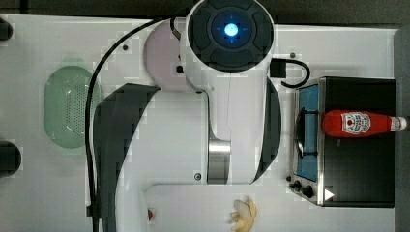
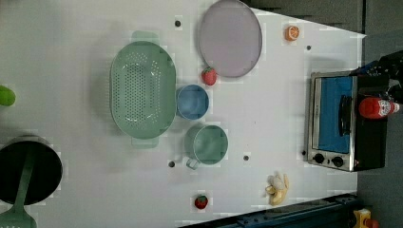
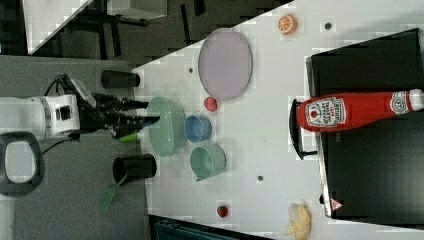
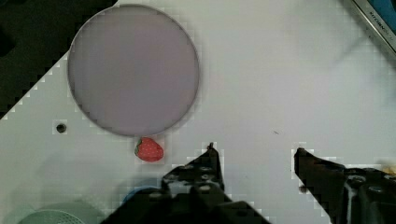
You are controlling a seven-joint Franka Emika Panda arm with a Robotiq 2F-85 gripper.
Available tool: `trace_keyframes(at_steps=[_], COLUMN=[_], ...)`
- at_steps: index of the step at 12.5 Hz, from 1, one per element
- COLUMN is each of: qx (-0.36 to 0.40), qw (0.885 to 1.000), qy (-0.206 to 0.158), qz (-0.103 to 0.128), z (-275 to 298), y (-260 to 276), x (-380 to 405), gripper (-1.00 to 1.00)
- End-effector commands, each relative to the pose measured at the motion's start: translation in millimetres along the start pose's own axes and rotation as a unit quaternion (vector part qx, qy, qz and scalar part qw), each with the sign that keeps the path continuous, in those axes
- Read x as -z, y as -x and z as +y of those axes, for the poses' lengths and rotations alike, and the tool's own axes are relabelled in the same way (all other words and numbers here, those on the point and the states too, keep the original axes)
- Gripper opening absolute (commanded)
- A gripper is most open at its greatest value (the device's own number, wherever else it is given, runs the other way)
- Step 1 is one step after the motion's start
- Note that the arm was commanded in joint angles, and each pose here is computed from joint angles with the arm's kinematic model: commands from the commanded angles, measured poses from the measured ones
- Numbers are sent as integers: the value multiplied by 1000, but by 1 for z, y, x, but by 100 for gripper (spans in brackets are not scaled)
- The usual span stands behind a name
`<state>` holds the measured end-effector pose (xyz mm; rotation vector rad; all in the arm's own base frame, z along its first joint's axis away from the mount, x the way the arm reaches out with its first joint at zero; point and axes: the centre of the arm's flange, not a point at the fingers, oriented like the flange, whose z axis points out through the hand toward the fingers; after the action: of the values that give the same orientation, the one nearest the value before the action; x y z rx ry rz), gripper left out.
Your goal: Pick Ketchup from oven and place it on table.
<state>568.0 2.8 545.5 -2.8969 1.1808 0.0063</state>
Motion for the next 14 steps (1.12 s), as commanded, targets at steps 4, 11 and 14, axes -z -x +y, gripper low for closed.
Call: trace_keyframes(at_steps=[4, 11, 14], qx=[-66, -199, -260], qw=[998, 979, 964], qy=[-8, -35, -43], qz=[11, 24, 46], z=[100, 202, 253], y=[35, -68, -116], x=[88, 63, 38], gripper=[100, 100, 100])
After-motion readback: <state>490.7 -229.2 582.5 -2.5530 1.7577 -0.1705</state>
